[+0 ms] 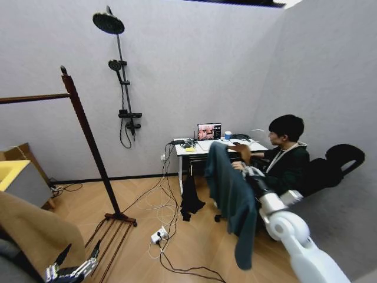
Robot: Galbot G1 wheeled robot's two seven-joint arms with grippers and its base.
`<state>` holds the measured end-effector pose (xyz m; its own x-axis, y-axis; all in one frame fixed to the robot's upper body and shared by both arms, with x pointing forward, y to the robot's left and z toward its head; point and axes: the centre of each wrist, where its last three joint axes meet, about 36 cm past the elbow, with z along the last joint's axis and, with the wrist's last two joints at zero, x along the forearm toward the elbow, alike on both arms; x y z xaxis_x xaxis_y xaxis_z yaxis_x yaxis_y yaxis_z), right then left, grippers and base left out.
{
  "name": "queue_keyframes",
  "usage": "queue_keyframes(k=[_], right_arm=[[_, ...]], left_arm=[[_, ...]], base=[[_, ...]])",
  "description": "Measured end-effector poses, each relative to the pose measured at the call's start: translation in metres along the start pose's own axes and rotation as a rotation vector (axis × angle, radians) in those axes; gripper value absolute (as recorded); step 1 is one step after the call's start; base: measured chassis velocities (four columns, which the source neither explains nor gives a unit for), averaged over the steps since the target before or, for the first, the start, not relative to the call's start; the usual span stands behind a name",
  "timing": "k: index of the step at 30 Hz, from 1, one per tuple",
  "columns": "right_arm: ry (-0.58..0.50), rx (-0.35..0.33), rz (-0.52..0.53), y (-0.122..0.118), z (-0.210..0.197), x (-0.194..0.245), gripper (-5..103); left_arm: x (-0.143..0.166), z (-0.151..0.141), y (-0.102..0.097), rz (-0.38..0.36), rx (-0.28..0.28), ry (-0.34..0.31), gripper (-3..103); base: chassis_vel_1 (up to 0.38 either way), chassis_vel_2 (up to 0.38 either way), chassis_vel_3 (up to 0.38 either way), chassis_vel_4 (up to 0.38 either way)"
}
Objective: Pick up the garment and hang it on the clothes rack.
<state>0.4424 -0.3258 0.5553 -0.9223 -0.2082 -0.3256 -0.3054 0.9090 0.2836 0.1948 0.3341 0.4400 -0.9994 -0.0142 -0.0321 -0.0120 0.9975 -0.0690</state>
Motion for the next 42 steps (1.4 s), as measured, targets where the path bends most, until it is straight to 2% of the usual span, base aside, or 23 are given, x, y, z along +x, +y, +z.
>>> queue_keyframes(k=[5, 13, 28, 42], right_arm=[[0.07, -0.035, -0.03, 0.017, 0.005, -0.013, 10], [0.094, -0.037, -0.032, 0.021, 0.008, -0.013, 10], [0.067, 0.024, -0.028, 0.011, 0.007, -0.002, 10], [0.06, 0.078, -0.045, 0.015, 0.003, -0.001, 10]], left_arm=[[0.0, 0.0, 0.0, 0.0, 0.0, 0.0, 100], [0.0, 0.0, 0.0, 0.0, 0.0, 0.0, 100], [0.0, 0.0, 0.0, 0.0, 0.0, 0.0, 100], [0.0, 0.0, 0.0, 0.0, 0.0, 0.0, 100]], base=[[0.0, 0.0, 0.0, 0.0], [0.0, 0.0, 0.0, 0.0], [0.026, 0.029, 0.021, 0.024], [0.103, 0.096, 0.109, 0.097]])
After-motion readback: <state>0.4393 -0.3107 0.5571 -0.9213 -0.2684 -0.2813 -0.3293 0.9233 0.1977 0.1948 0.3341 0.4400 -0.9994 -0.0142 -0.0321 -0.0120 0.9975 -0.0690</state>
